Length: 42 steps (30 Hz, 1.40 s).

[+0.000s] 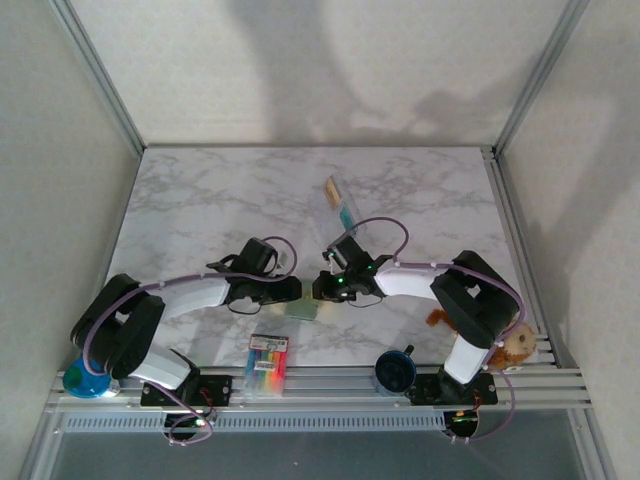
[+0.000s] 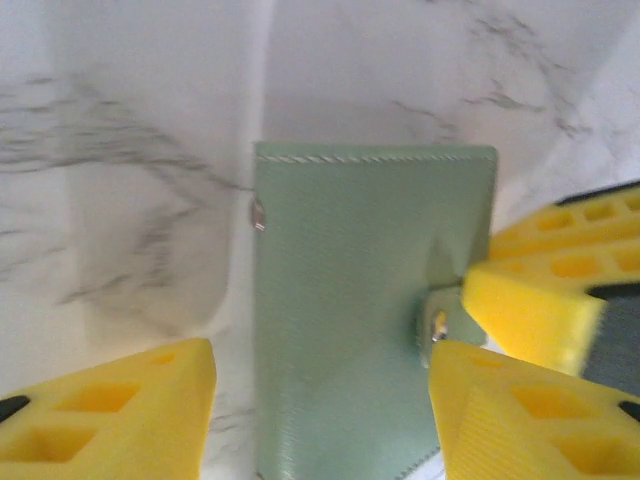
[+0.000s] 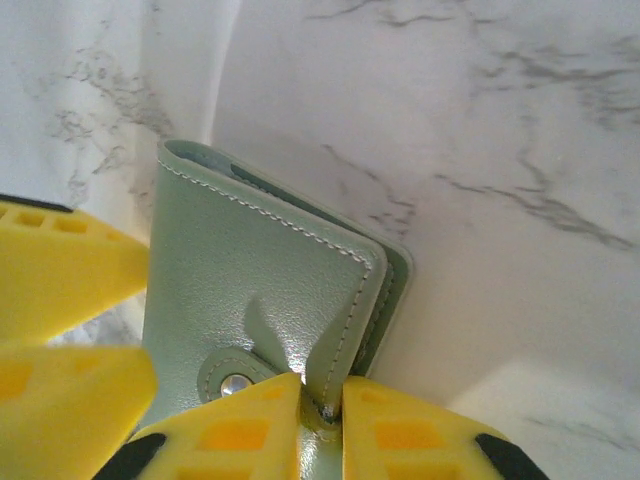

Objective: Put the credit cards into the card holder

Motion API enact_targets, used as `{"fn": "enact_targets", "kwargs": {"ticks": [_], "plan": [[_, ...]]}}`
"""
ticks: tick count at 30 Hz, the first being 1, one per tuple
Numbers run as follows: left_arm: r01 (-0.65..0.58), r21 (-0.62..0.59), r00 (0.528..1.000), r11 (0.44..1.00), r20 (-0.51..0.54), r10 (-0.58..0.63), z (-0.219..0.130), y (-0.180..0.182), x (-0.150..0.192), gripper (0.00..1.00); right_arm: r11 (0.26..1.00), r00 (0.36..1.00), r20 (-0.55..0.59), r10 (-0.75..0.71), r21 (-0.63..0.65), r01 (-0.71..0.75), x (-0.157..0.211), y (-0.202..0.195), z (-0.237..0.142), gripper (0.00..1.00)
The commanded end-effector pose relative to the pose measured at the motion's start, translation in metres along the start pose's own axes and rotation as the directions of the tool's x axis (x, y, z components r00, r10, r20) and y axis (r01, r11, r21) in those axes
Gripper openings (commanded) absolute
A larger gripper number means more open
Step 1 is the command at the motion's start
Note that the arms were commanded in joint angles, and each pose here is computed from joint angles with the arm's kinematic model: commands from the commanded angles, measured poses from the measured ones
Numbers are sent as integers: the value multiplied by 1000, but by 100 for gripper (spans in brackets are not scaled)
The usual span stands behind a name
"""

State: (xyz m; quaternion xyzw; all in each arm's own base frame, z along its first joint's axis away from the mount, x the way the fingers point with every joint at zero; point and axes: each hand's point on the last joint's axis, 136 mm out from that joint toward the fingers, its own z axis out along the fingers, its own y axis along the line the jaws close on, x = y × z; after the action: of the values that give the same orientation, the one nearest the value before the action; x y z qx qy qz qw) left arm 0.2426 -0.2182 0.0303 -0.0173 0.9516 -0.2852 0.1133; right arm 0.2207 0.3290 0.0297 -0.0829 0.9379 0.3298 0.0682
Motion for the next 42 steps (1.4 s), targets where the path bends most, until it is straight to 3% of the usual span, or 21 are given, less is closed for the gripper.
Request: {"fn": "enact_targets", "kwargs": {"ticks": [1, 5, 9, 12, 14, 18, 23, 29, 31, 33, 37, 42], "plan": [[31, 49, 999, 998, -30, -29, -3, -3, 11, 51, 998, 998, -10, -54, -41, 54, 3, 9, 5, 14], [31, 63, 998, 998, -55, -28, 0, -1, 18, 40, 993, 997, -15, -81, -89, 80, 1, 18, 10, 13], [31, 121, 995, 992, -100, -19, 4, -12, 21, 19, 990, 996, -11, -89, -111, 87, 1, 22, 16, 12], [17, 107, 998, 994, -61, -11, -4, -15, 12, 7, 990, 995, -24, -97, -105, 94, 2, 23, 19, 13], [16, 93, 1000, 996, -29, -13, -14, -15, 6, 4, 992, 993, 10, -121, -44, 121, 0, 18, 12, 16], [35, 112, 999, 993, 13, -36, -31, -15, 6, 0, 954, 945, 135, -297, 88, 287, -5, 27, -16, 36], [66, 189, 997, 980, 18, -71, -39, -27, 2, 1, 923, 916, 136, -378, 134, 361, -4, 43, -22, 39], [65, 272, 996, 960, 33, -77, -47, -43, -1, 1, 912, 913, 124, -389, 193, 363, -7, 45, -1, 44], [62, 291, 997, 955, 18, -71, -47, -47, 0, 0, 916, 922, 132, -365, 231, 329, -10, 39, 4, 42], [59, 279, 997, 958, 25, -69, -47, -45, -1, 0, 910, 933, 144, -329, 311, 273, -15, 24, 4, 34], [68, 259, 996, 964, 41, -81, -49, -40, -4, 0, 887, 936, 171, -307, 408, 217, -17, 4, -9, 1], [89, 169, 989, 982, 102, -107, -51, -18, -13, 0, 876, 929, 223, -297, 450, 172, -15, -11, -31, 0]]}}
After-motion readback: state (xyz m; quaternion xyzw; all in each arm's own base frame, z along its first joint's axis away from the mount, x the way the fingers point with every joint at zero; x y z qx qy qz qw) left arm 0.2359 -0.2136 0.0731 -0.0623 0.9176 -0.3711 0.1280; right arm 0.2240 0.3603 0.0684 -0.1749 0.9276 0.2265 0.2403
